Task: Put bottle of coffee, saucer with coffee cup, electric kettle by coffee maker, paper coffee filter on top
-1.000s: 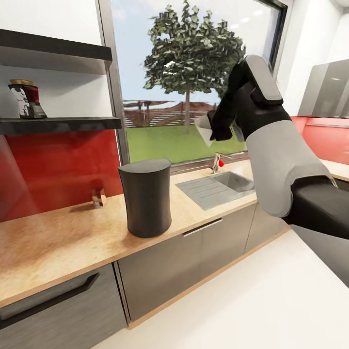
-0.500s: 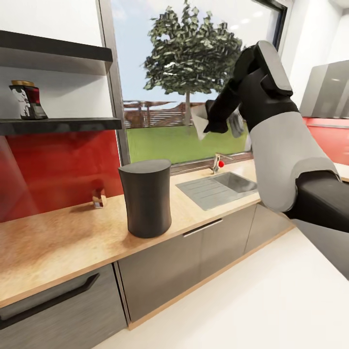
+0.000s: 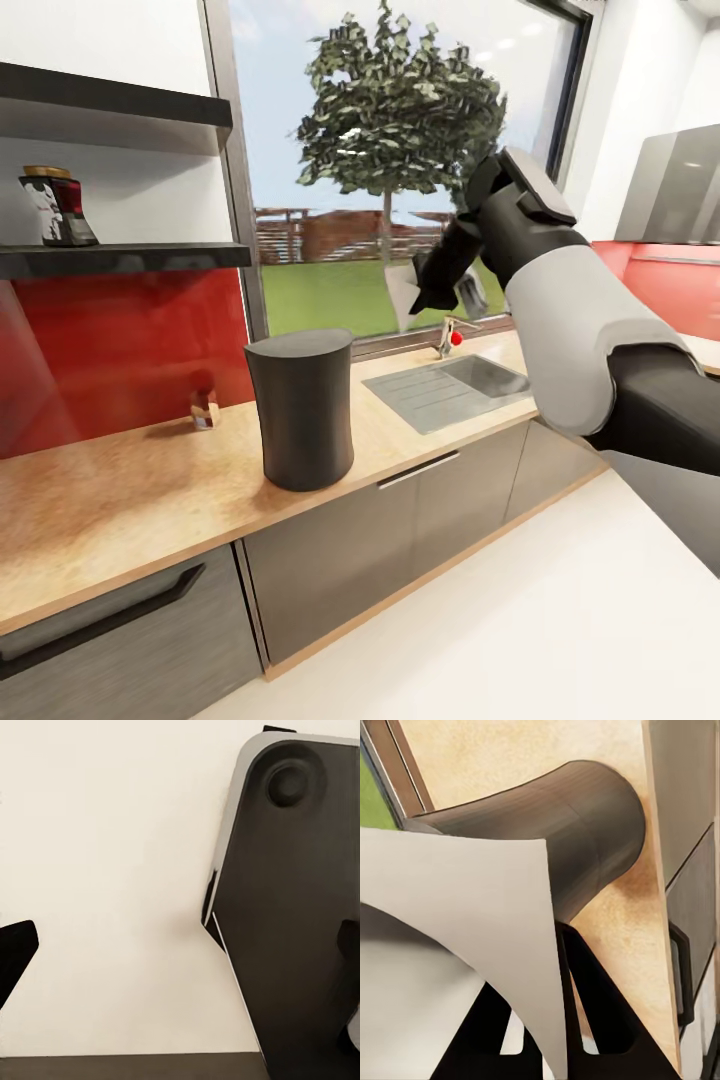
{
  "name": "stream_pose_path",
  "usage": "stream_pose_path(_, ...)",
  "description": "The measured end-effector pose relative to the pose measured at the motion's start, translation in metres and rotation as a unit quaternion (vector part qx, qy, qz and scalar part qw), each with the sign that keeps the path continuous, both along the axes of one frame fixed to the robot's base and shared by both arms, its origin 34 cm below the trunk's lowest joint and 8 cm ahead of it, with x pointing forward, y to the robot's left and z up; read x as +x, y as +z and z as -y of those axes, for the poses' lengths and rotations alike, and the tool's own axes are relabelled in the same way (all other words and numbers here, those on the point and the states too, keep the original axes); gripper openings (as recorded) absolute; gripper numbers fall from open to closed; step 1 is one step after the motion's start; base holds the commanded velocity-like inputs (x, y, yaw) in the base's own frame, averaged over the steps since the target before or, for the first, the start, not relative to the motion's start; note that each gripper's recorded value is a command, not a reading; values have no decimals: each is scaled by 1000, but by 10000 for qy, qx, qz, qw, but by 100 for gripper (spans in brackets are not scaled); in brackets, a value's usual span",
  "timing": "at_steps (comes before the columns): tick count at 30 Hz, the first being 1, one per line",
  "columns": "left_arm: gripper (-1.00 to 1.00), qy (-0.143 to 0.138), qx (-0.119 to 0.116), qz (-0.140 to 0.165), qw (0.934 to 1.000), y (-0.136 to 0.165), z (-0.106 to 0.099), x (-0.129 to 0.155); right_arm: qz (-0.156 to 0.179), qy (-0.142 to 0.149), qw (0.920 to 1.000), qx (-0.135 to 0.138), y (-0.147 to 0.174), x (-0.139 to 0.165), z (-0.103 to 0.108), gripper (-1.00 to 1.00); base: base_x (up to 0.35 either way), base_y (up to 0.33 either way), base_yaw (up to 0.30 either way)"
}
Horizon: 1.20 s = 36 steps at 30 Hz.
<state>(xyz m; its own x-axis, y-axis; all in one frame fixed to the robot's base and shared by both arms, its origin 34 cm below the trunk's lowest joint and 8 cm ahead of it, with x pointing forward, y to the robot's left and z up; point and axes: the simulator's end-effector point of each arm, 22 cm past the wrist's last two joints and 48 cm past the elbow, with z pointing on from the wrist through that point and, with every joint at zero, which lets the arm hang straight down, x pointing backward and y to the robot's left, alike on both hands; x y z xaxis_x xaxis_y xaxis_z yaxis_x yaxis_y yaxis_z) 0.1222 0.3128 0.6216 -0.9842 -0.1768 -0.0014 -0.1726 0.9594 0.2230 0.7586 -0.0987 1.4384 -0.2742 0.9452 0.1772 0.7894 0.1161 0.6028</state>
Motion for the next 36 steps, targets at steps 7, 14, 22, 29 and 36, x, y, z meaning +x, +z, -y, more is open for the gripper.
stream_pose_path(7,100,-8,34,-37,10000,1,-5,-6,244,-10,9997,35,17,0,1,-100,53,233,0)
stream_pose_path(14,100,-5,33,-36,10000,1,-5,-6,254,-5,9997,59,18,0,0,-100,94,275,3)
stream_pose_path(22,100,-19,15,-42,10000,0,-3,-7,257,-1,9996,66,18,0,0,-100,192,-2,176)
stream_pose_path(29,100,-21,-4,-43,10000,0,0,-7,254,-2,9997,66,18,0,0,-100,111,-68,278)
stream_pose_path(36,100,-11,-11,-45,10000,0,1,-8,248,-3,9997,63,18,0,0,-100,2,-1,280)
